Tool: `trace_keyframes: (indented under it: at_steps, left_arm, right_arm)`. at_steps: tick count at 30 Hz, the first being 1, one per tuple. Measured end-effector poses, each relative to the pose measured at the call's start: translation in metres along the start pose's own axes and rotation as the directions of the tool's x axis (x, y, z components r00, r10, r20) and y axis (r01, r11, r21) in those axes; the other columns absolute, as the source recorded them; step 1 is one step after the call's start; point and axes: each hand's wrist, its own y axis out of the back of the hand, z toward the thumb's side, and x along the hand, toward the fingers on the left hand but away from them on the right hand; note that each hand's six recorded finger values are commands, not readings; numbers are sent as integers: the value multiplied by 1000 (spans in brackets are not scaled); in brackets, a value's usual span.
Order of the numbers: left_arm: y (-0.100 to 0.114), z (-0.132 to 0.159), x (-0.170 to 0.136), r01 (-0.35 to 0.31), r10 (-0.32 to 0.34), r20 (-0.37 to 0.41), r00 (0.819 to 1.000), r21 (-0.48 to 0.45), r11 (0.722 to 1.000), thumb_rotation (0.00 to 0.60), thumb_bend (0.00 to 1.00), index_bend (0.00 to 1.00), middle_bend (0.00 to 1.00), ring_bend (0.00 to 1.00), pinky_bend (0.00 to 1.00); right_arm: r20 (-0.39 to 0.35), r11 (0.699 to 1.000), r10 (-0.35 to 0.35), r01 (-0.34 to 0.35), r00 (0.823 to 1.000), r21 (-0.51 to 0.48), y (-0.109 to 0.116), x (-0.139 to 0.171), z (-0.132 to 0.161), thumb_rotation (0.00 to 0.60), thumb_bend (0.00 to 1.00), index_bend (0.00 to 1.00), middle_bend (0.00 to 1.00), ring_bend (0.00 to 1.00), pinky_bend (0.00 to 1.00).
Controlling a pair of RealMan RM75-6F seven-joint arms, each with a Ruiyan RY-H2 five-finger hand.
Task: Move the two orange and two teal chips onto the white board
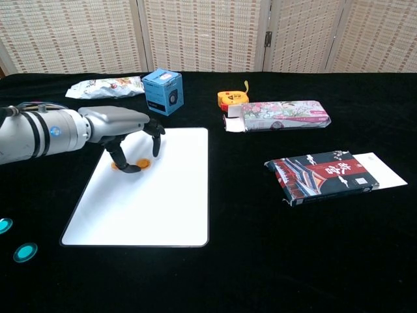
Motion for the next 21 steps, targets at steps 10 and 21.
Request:
trace_keyframes:
  at_steps: [10,21]
  left_arm:
    - [17,-39,-49,-113,111,-39,993,-75,991,600,381,409,128,0,0]
    - [-29,-90,-118,-105,96,-147,984,-49,993,600,382,431,128,0,0]
  right_arm:
    - [-6,1000,-6,6,1000,1,2,-1,2,600,360,0,17,0,0]
    - [-34,1000,3,-3,999,-3,-2,-6,9,600,360,0,17,0,0]
